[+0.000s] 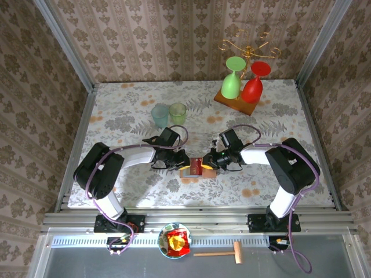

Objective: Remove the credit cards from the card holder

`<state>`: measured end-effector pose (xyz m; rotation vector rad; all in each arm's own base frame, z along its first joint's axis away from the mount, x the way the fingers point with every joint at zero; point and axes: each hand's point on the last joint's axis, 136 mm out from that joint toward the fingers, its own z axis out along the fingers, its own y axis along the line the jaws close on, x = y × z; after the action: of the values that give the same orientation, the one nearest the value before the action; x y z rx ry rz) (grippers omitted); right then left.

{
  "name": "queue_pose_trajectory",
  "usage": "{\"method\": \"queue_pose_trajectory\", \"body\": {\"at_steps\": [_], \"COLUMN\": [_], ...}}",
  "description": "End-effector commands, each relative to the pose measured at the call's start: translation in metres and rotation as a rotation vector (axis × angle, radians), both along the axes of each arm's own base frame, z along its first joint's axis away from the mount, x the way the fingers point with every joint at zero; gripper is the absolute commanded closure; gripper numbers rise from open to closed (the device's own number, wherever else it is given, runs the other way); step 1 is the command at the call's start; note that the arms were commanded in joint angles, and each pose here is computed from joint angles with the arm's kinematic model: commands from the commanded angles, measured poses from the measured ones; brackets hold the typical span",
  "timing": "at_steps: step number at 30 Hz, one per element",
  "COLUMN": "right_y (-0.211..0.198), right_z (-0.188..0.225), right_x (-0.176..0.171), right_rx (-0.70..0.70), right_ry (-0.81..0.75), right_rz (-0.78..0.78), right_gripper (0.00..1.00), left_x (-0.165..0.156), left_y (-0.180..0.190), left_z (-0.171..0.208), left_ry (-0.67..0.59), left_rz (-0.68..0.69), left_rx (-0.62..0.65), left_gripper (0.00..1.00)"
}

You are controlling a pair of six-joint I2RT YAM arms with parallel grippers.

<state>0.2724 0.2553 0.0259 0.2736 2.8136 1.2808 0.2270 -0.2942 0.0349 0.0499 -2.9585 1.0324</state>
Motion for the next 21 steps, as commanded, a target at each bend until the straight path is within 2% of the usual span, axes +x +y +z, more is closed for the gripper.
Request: {"method": "queue_pose_trajectory", "body": {"at_steps": [1,21], "right_y": [-0.004,-0.039], "right_z": [0.001,0.015], "right_x": [-0.004,-0.013], "right_rx": [-0.014,-0.226], "right_ry": [0.008,-0.026], "right_rz": [0.009,0.069], "right_gripper": [0.92,0.95], "left_x": [-0.007,-0.008], "left_y": [0.014,0.018], "left_z": [-0.011,-0.012], "left_ry": [0.023,0.017], "left_rz": [0.002,0.023], "left_rx": [0.052,0.042], "left_gripper": [0.86,0.86]}}
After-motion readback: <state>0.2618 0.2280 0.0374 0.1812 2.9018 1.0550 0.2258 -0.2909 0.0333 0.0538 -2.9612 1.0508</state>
